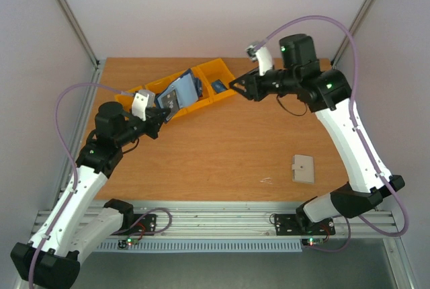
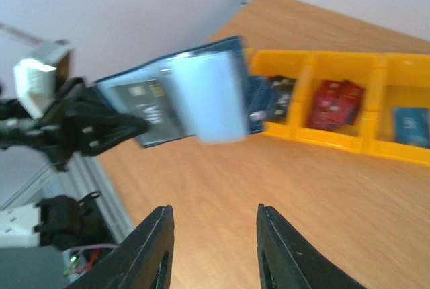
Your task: Take the credit cards out of the card holder
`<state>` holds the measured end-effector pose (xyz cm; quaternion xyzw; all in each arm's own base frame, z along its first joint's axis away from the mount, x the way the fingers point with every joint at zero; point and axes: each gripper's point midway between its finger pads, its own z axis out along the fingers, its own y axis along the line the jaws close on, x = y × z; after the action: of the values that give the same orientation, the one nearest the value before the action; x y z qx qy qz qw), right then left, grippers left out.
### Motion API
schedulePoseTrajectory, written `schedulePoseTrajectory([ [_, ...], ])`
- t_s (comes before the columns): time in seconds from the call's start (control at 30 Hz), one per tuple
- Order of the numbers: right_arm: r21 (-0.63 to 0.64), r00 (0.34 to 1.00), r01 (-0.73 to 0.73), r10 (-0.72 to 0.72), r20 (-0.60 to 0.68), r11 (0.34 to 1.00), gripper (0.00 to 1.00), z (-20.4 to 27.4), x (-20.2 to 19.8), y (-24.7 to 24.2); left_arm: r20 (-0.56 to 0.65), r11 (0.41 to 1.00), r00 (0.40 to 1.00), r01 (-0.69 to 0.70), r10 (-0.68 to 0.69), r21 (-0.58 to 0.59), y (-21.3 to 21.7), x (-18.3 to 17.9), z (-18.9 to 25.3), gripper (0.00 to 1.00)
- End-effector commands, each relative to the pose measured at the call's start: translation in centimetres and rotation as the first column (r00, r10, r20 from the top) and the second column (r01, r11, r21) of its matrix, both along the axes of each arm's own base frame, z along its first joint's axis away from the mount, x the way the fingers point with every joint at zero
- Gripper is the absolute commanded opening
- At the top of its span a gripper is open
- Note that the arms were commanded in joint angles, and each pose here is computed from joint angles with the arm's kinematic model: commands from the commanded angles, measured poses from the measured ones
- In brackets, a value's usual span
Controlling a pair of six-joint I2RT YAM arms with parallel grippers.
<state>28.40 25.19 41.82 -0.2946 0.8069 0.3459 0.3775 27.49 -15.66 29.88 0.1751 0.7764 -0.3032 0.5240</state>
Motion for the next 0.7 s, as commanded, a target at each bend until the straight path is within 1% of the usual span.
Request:
schedulePoseTrajectory([
  [0.0, 0.121, 0.926, -0.374, 0.365, 0.093, 0.919, 0.33, 2.0, -6.7, 6.7, 0.138, 1.000, 0.990, 0.010, -0.011, 0.006, 0.0, -0.1, 3.8, 0.00],
  [0.03, 0.194, 0.886, -0.464, 0.455, 0.090, 0.864, 0.32, 2.5, -8.0, 7.9, 0.164, 0.996, 0.983, 0.082, -0.076, -0.027, -1.0, -1.0, 4.7, 0.00],
  [0.07, 0.256, 0.857, -0.510, 0.509, 0.076, 0.821, 0.30, 2.6, -8.6, 8.8, 0.192, 0.983, 0.970, 0.167, -0.150, -0.072, -2.0, -2.1, 5.8, 0.00],
  [0.1, 0.287, 0.844, -0.528, 0.532, 0.070, 0.799, 0.28, 2.5, -8.5, 9.3, 0.230, 0.963, 0.948, 0.249, -0.220, -0.106, -2.8, -3.4, 6.9, 0.00],
  [0.13, 0.300, 0.840, -0.530, 0.539, 0.060, 0.793, 0.27, 2.2, -8.1, 9.8, 0.270, 0.942, 0.924, 0.312, -0.270, -0.125, -3.3, -4.5, 7.7, 0.00],
  [0.2, 0.293, 0.849, -0.515, 0.527, 0.044, 0.806, 0.26, 1.5, -7.1, 10.4, 0.326, 0.905, 0.889, 0.391, -0.323, -0.170, -3.7, -6.2, 9.4, 0.00],
  [0.27, 0.279, 0.858, -0.500, 0.512, 0.034, 0.820, 0.26, 0.9, -6.4, 10.6, 0.338, 0.881, 0.867, 0.440, -0.366, -0.176, -4.0, -7.2, 10.0, 0.00],
  [0.37, 0.266, 0.858, -0.500, 0.513, 0.026, 0.824, 0.27, 0.4, -6.1, 10.8, 0.366, 0.843, 0.822, 0.515, -0.436, -0.152, -4.5, -8.7, 10.4, 0.00],
  [0.53, 0.248, 0.863, -0.497, 0.504, 0.038, 0.832, 0.27, 0.5, -6.0, 10.5, 0.377, 0.828, 0.803, 0.543, -0.462, -0.141, -4.7, -9.1, 10.5, 0.00],
  [0.6, 0.251, 0.857, -0.508, 0.514, 0.045, 0.824, 0.27, 0.6, -6.1, 10.6, 0.382, 0.823, 0.796, 0.552, -0.470, -0.136, -4.8, -9.2, 10.6, 0.00],
  [0.67, 0.266, 0.839, -0.534, 0.542, 0.046, 0.803, 0.23, 0.7, -6.6, 10.7, 0.383, 0.821, 0.794, 0.554, -0.473, -0.135, -4.8, -9.1, 10.6, 0.00],
])
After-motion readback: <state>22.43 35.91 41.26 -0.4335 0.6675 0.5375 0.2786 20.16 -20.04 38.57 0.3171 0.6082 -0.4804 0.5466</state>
